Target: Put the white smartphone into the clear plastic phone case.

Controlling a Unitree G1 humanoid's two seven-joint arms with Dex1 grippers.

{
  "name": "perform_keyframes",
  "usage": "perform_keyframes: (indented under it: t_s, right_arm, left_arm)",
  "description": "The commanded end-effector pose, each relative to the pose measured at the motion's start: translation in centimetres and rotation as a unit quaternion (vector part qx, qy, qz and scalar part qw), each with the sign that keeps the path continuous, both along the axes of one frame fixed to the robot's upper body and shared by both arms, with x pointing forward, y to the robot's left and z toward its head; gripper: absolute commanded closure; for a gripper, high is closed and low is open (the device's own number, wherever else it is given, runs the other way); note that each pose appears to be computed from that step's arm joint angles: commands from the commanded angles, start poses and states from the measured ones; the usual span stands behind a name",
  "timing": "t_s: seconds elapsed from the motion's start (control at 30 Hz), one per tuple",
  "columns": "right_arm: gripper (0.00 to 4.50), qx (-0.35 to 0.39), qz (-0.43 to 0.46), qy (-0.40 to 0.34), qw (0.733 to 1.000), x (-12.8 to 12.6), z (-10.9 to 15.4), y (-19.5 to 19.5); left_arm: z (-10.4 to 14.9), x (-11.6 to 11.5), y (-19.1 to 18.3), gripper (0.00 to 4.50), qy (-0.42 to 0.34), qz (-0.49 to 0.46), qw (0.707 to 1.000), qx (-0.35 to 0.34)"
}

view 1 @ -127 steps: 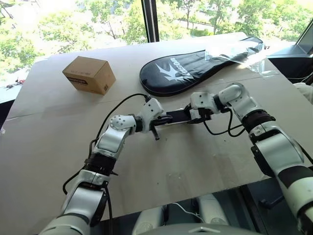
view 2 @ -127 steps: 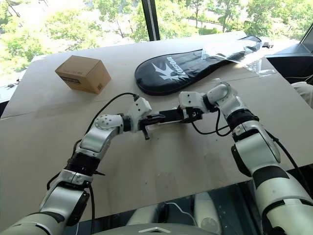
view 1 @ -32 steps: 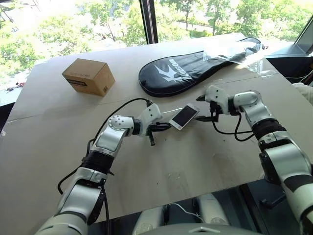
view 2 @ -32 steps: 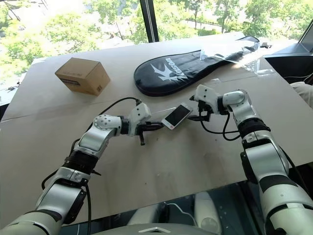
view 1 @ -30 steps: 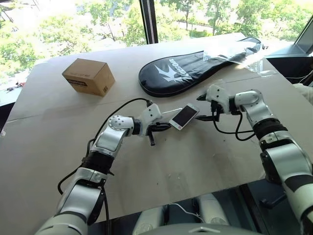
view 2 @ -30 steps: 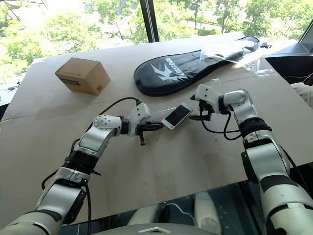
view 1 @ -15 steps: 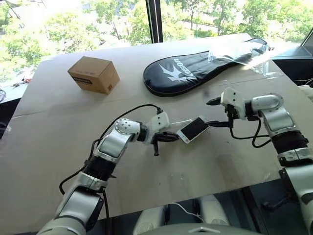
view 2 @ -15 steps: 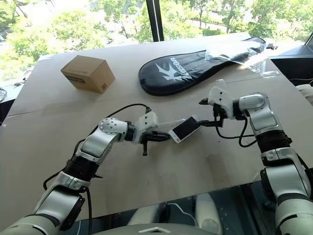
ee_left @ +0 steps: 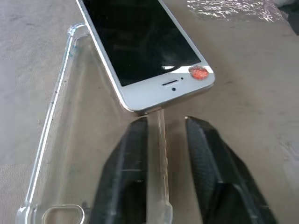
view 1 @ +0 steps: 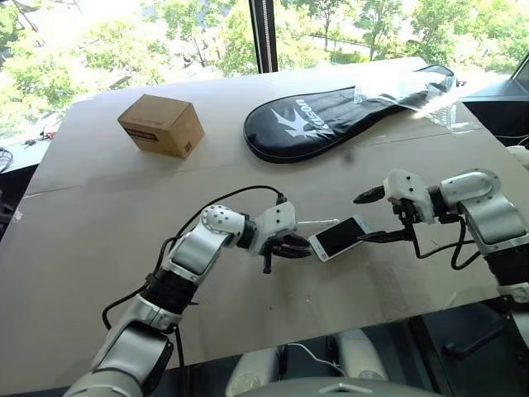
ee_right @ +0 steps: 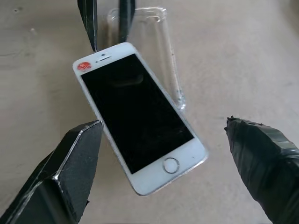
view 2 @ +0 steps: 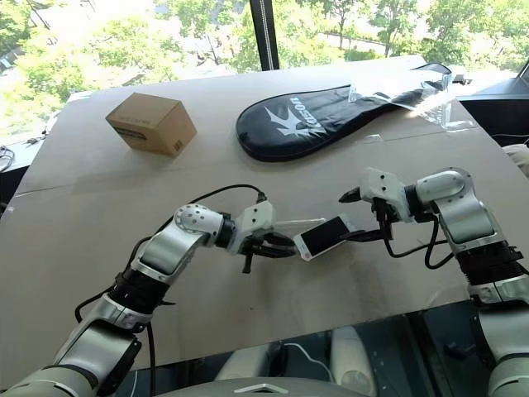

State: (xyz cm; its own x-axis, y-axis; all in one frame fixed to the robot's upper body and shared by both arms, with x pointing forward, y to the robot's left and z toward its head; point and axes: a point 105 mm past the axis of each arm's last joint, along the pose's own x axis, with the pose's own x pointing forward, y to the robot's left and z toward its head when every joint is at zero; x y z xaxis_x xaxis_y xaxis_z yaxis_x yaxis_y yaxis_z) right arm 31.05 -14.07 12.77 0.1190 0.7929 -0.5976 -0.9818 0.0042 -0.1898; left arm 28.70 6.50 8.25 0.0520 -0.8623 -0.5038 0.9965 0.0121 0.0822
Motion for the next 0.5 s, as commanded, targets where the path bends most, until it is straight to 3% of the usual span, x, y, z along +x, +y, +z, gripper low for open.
perform_keyframes:
  t_s: [0.03, 0.1, 0.5]
  right_arm:
    - [0.00, -0.011, 0.025, -0.009, 1.000, -0.1, 0.6, 0.2]
    - [0.00, -0.019, 0.030, -0.012, 0.999, 0.1, 0.6, 0.2]
    - [0.00, -0.078, 0.097, -0.042, 0.991, 1.3, -0.2, 1.1]
  left_arm:
    - [0.8, 0.6, 0.4, 1.26, -0.043, 0.011, 0.999, -0.002]
    - [1.2, 0.7, 0.8, 0.36, -0.051, 0.013, 0.999, 0.001]
    - [5.8, -1.0, 3.2, 0.36, -0.094, 0.032, 0.995, 0.014]
